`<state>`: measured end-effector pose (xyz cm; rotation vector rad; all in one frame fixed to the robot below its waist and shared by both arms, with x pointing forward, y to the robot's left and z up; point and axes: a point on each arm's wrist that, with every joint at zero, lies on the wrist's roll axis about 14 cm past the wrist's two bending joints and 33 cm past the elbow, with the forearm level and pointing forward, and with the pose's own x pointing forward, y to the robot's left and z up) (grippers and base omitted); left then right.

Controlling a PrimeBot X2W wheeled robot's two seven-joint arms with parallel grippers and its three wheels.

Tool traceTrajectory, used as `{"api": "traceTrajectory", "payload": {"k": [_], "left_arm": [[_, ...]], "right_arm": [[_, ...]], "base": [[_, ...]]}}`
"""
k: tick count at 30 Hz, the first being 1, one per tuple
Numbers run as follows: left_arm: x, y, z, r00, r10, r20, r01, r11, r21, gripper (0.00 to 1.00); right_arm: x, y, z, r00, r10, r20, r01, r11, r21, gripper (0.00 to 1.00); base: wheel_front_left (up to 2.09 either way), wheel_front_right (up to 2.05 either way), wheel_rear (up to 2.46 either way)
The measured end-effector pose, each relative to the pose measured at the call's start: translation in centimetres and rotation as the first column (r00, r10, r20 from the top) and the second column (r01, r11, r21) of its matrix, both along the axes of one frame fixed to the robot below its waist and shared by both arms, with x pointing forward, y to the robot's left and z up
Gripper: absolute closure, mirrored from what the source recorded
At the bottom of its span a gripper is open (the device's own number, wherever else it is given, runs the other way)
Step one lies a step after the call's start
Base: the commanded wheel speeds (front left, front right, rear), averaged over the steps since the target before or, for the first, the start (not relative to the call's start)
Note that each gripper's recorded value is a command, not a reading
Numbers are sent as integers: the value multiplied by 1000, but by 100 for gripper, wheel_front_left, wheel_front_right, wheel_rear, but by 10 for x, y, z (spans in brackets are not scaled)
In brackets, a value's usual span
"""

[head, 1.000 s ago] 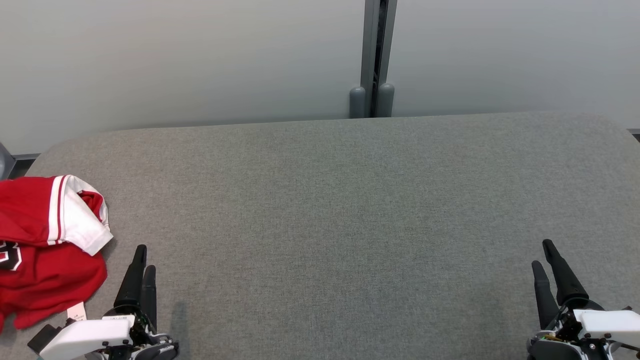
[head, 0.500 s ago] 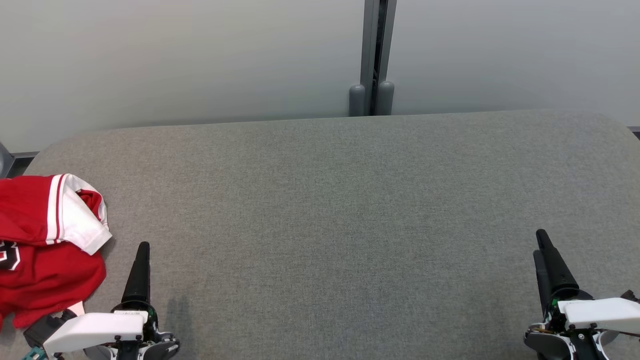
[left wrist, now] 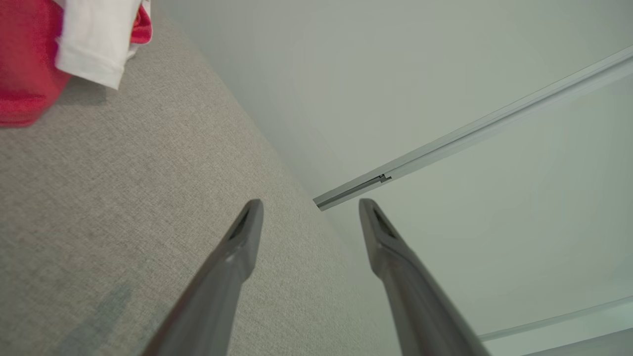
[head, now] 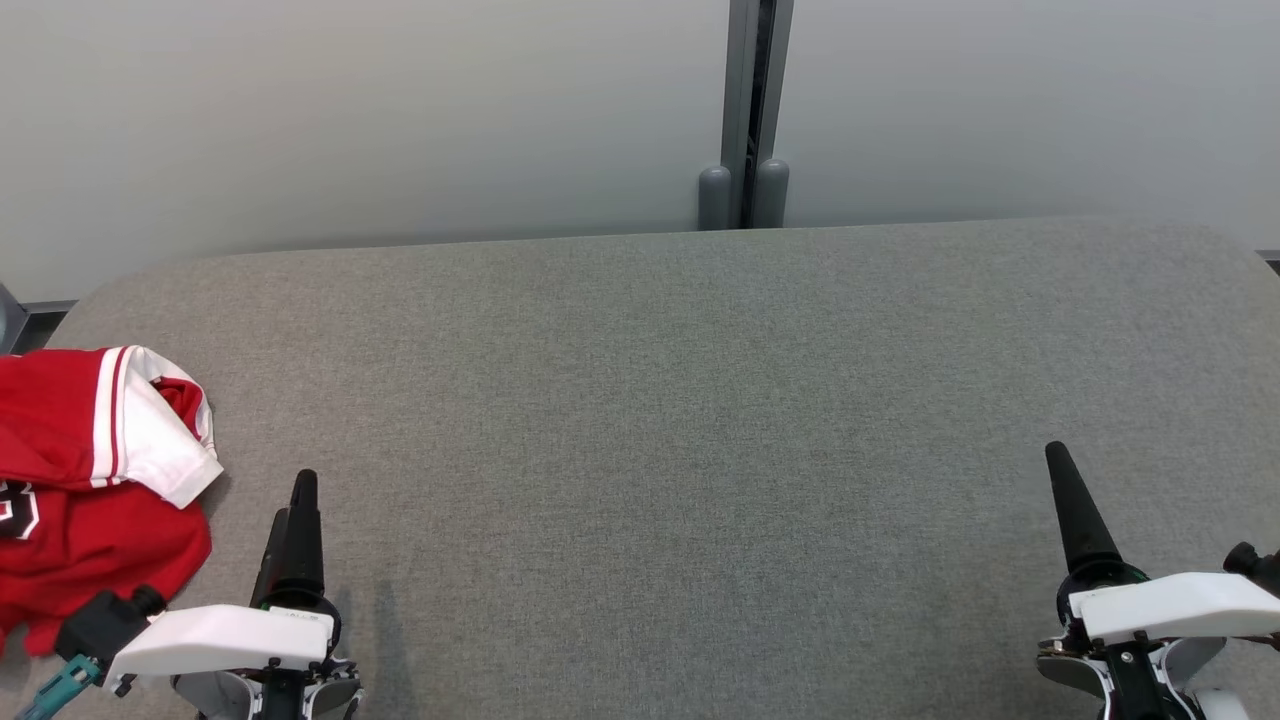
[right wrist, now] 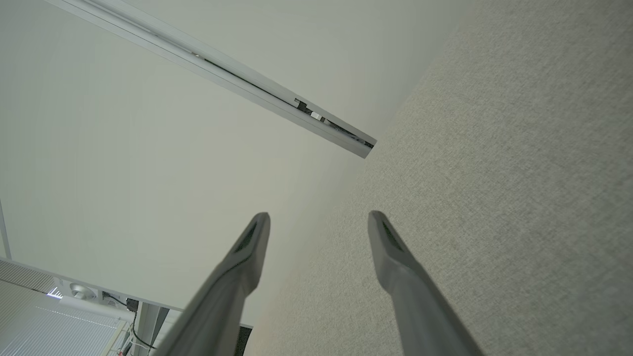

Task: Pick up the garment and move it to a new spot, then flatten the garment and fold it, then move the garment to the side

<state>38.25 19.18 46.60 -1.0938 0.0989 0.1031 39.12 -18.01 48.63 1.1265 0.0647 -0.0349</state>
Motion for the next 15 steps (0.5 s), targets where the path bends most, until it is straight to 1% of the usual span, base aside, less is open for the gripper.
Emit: {"api": "traceTrajectory", "payload": {"k": [8, 9, 15], "left_arm": [[2, -2, 0, 1000, -23, -3, 24, 988, 153, 0], [2, -2, 0, 1000, -23, -3, 24, 988, 153, 0], [2, -3, -3, 999, -44, -14, 46, 962, 268, 0]], "right_arm": [[2, 6, -1, 1000, 31, 1, -30, 986, -162, 0], [2, 6, -1, 1000, 31, 1, -30, 986, -162, 0], [4, 7, 0, 999, 40, 7, -36, 962, -270, 0]], "base": [[0, 0, 0], [0, 0, 0], [0, 0, 0]]}}
